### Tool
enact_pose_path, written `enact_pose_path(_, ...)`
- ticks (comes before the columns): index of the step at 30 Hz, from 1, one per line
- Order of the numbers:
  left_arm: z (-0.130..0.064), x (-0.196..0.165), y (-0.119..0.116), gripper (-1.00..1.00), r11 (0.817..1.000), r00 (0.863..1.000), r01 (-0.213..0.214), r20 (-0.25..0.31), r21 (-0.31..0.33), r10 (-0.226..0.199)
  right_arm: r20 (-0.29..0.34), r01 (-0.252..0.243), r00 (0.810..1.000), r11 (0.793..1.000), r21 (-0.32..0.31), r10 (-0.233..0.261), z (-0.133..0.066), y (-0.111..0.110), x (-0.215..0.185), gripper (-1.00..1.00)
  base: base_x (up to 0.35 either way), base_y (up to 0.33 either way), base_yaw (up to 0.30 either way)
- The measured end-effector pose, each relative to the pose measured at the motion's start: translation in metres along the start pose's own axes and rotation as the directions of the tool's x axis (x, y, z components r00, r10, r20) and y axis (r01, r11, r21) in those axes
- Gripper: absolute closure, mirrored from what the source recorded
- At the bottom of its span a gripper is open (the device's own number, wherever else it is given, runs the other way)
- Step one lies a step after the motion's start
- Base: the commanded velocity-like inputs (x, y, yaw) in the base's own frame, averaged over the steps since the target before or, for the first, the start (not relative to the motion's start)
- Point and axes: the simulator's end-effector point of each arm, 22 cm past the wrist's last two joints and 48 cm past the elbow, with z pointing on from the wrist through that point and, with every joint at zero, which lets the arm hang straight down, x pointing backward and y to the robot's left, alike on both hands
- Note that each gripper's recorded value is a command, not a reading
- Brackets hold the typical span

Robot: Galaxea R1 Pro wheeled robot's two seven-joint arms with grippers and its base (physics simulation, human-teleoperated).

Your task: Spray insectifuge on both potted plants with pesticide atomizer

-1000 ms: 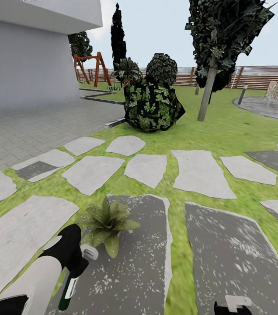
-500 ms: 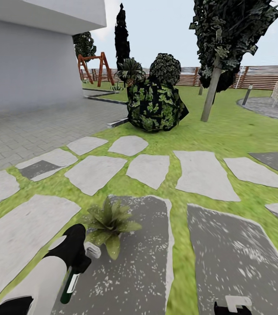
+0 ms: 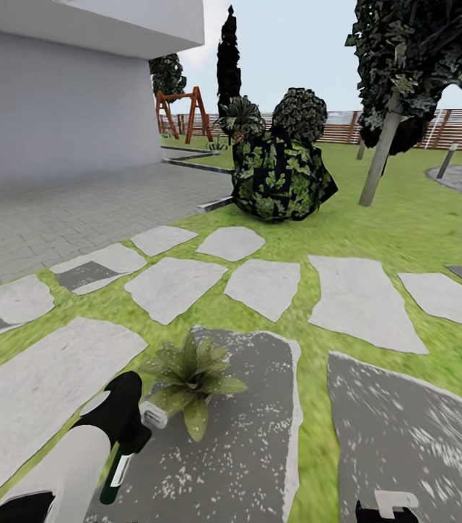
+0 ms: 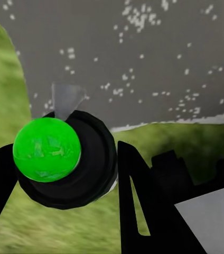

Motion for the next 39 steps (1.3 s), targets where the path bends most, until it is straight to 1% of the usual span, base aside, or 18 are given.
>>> enact_pose_path(12,0.0001,-0.0002,-0.0007,1.0,1.0,1.0,-0.002,0.0,0.001,0.002,-0.002,0.003,1.0,1.0,0.002,-0.003,0.0001,-0.0021,0.0013,-1.0,0.0,-0.005,0.01)
enact_pose_path(18,0.0004,0.0,-0.0004,1.0,1.0,1.0,0.0,0.0,0.002,0.0,-0.002,0.003,1.0,1.0,0.002,-0.003,0.0002,-0.0022,0.0013,-1.0,-0.051,-0.211,0.0)
enact_pose_path(30,0.0007,0.001,0.0018,1.0,1.0,1.0,0.0,-0.002,-0.001,0.0,-0.003,0.003,1.0,1.0,0.004,-0.003,0.0003,-0.0024,0.0015,-1.0,-0.25,-0.199,0.0)
enact_pose_path(39,0.0023,0.0039,0.0058,1.0,1.0,1.0,0.002,-0.001,0.0,-0.002,-0.003,0.003,1.0,1.0,0.002,-0.003,0.0003,-0.0021,0.0014,-1.0,-0.304,-0.105,0.0)
